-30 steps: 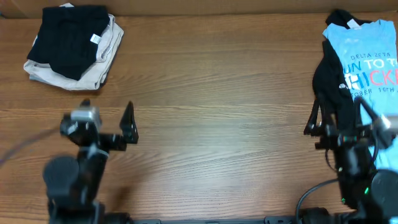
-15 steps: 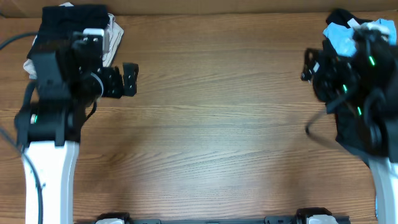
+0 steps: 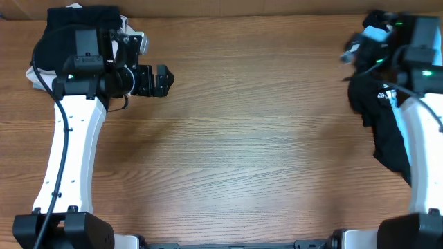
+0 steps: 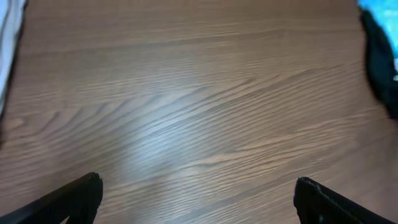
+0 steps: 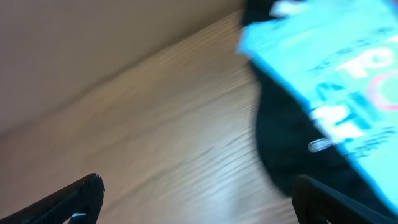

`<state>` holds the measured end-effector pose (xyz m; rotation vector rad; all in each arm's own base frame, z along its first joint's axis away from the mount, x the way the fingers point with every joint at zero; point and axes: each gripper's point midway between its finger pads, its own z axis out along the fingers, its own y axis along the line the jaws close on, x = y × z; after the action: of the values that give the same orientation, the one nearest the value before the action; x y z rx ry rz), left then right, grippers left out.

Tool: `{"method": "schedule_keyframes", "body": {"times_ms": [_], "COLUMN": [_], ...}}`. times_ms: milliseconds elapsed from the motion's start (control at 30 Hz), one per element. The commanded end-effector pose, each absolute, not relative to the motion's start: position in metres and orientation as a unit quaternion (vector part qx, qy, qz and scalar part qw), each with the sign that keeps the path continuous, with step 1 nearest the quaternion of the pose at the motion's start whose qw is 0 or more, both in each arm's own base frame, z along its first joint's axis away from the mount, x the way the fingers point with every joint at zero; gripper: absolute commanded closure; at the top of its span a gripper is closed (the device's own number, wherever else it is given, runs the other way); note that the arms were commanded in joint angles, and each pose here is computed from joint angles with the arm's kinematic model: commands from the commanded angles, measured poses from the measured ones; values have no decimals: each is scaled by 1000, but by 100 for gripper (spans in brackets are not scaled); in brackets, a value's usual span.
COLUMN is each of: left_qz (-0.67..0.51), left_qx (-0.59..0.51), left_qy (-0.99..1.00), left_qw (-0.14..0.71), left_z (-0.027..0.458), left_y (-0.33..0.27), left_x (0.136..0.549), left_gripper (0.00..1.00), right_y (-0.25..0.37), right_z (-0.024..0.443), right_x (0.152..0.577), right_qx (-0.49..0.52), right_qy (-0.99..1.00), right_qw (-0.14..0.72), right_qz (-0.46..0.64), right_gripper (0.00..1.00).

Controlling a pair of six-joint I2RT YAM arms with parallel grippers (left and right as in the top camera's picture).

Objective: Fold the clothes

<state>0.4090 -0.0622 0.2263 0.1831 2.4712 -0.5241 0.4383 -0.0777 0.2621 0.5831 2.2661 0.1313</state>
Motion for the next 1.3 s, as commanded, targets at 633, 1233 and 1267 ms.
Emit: {"method": "schedule_keyframes", "body": {"times_ms": [633, 1233, 1267], "left_qz": [-222, -221, -221], "left_qx": [92, 93, 93], "left_qy": [914, 914, 914], "left_qw": [326, 327, 327], "left_z": [253, 253, 253], "left_y": [-77, -77, -77], "left_x": [410, 410, 410], "left_gripper": [0, 0, 0], "right_y": [-247, -247, -247], "right_z": [37, 17, 17], "right_x": [425, 429, 428], "right_qx": [390, 383, 383], "right_qy": [899, 904, 905], "right_qw": [197, 189, 188], "right_qz": [-4, -4, -4], "right_gripper": [19, 59, 60]}}
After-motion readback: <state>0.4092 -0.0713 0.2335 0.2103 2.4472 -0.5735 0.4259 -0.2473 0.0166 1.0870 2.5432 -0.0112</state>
